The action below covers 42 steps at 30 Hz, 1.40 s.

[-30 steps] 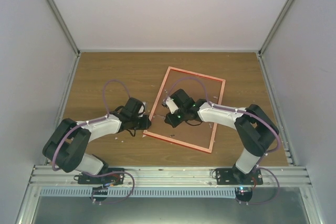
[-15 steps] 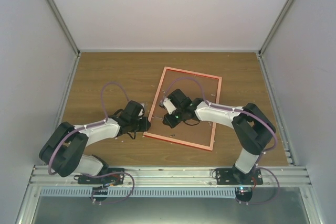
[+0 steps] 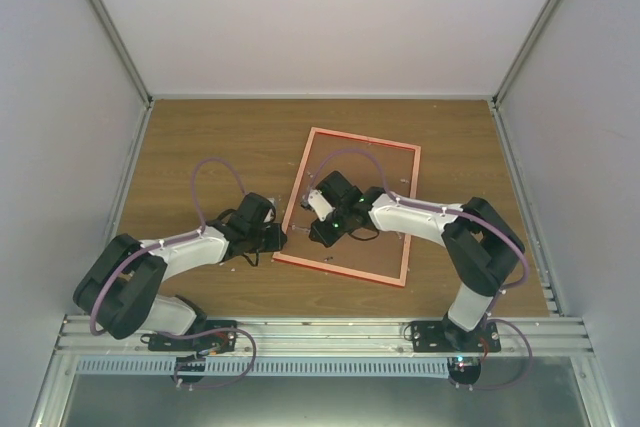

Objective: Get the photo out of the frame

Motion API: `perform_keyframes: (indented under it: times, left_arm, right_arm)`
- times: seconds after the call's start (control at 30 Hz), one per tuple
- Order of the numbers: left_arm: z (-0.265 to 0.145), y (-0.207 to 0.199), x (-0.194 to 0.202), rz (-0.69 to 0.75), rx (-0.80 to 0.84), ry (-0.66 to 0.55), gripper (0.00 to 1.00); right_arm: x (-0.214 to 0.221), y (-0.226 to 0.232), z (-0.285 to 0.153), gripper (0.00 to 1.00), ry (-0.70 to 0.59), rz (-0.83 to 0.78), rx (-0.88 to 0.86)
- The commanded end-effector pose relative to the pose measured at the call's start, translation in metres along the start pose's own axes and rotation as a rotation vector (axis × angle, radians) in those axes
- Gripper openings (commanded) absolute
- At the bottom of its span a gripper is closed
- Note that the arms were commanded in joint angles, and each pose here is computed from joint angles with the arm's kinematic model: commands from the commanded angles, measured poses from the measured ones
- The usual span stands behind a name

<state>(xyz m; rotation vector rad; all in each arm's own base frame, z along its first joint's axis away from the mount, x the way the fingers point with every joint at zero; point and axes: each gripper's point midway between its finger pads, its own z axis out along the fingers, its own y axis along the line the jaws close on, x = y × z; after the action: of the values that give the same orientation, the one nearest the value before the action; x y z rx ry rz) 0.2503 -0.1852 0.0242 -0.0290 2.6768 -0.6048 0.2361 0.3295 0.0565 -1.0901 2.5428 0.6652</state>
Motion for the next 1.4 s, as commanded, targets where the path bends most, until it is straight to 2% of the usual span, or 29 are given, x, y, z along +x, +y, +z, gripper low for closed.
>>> perform_keyframes:
  times: [0.0, 0.53, 0.73, 1.03, 1.2, 1.37]
  left_arm:
    - [0.002, 0.021, 0.014, -0.053, -0.083, 0.024, 0.11]
    - [-0.005, 0.028, 0.013, -0.106, -0.107, -0.011, 0.10]
    - [-0.004, 0.028, 0.015, -0.119, -0.109, -0.003, 0.10]
    - [-0.013, 0.031, 0.024, -0.163, -0.097, -0.006, 0.12]
    - [-0.018, 0.029, 0.038, -0.204, -0.047, 0.013, 0.14]
    - [-0.024, 0.028, 0.049, -0.223, -0.007, 0.027, 0.22]
  right_arm:
    - [0.020, 0.002, 0.001, 0.01, 0.086, -0.009, 0.012]
    - [0.015, -0.016, -0.027, 0.01, 0.011, 0.034, 0.112]
    - [0.002, -0.007, -0.039, 0.01, -0.062, 0.019, 0.077]
    - [-0.012, -0.035, -0.058, 0.01, -0.170, 0.091, 0.189]
    - [-0.018, -0.058, -0.083, 0.01, -0.269, 0.156, 0.260]
    - [-0.018, -0.070, -0.095, 0.01, -0.321, 0.195, 0.289]
